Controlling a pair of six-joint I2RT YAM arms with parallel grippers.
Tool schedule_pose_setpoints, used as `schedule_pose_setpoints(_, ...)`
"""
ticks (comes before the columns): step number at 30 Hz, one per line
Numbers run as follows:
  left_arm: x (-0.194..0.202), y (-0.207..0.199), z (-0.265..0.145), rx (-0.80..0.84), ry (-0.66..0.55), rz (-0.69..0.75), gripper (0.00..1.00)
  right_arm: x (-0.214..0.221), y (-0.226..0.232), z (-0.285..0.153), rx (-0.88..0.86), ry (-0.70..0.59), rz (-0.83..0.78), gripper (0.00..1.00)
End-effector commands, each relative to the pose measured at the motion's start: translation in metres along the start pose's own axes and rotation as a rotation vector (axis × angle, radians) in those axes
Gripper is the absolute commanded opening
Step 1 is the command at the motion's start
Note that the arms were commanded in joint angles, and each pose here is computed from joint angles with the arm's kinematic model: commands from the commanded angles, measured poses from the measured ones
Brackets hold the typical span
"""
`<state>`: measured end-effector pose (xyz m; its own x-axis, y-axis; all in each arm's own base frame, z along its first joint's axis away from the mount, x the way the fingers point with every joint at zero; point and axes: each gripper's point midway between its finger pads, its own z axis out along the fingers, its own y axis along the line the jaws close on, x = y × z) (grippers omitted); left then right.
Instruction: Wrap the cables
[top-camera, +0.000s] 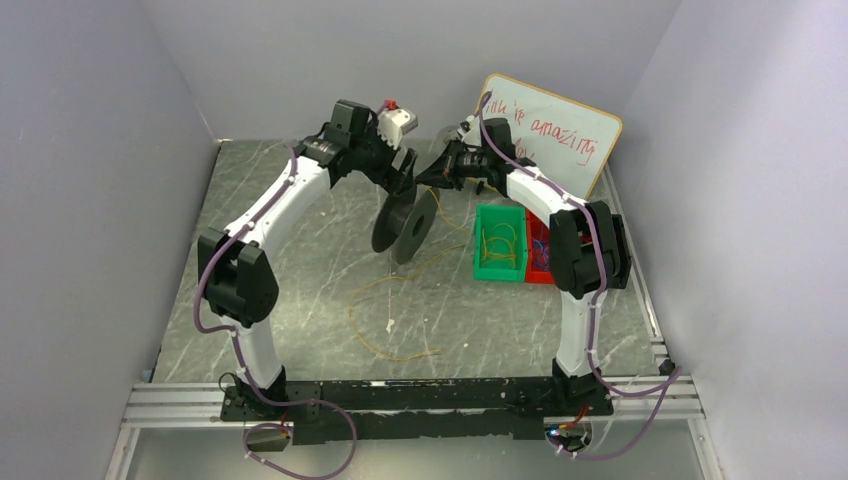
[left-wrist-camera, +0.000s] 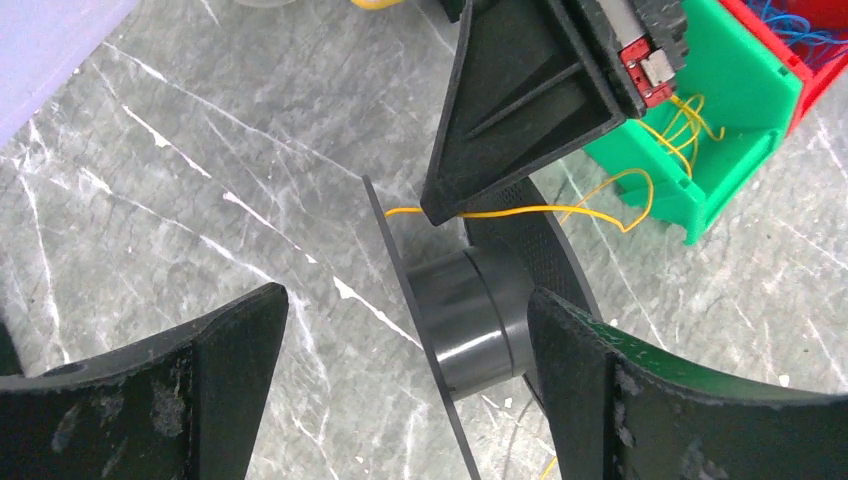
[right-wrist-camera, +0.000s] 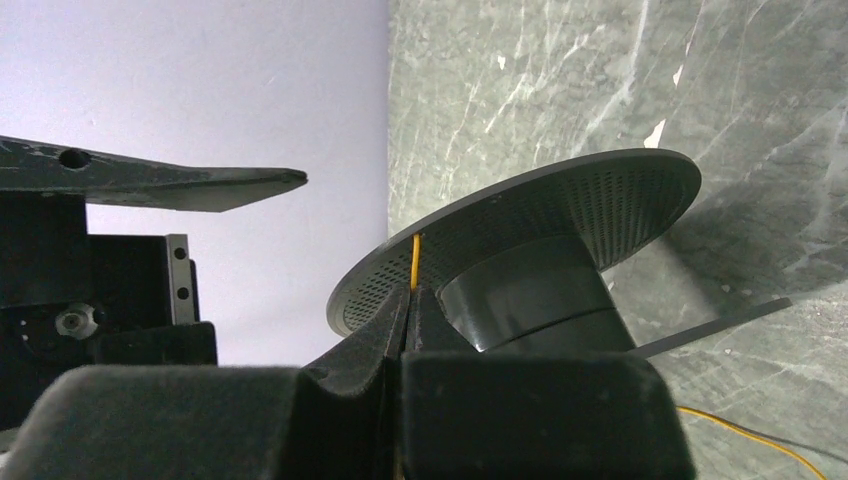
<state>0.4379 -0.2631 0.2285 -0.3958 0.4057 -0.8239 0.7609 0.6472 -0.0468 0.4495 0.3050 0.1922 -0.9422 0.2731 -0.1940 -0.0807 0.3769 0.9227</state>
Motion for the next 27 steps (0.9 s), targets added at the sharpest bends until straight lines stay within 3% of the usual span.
schedule_pose_setpoints(1,-0.024,-0.002,-0.012,0.078,-0.073,-0.002,0.94,-0.01,0.017,0.0,-0.034,-0.019,-0.059,0.0)
schedule_pose_setpoints(19,-0.015,0.002,0.002,0.172,-0.084,-0.091,0.94,-0.009,0.017,0.005,-0.035,-0.007,-0.066,0.0)
schedule_pose_setpoints(27,-0.009,0.001,0.001,0.174,-0.078,-0.125,0.74,-0.008,0.019,0.005,-0.033,-0.005,-0.079,0.0)
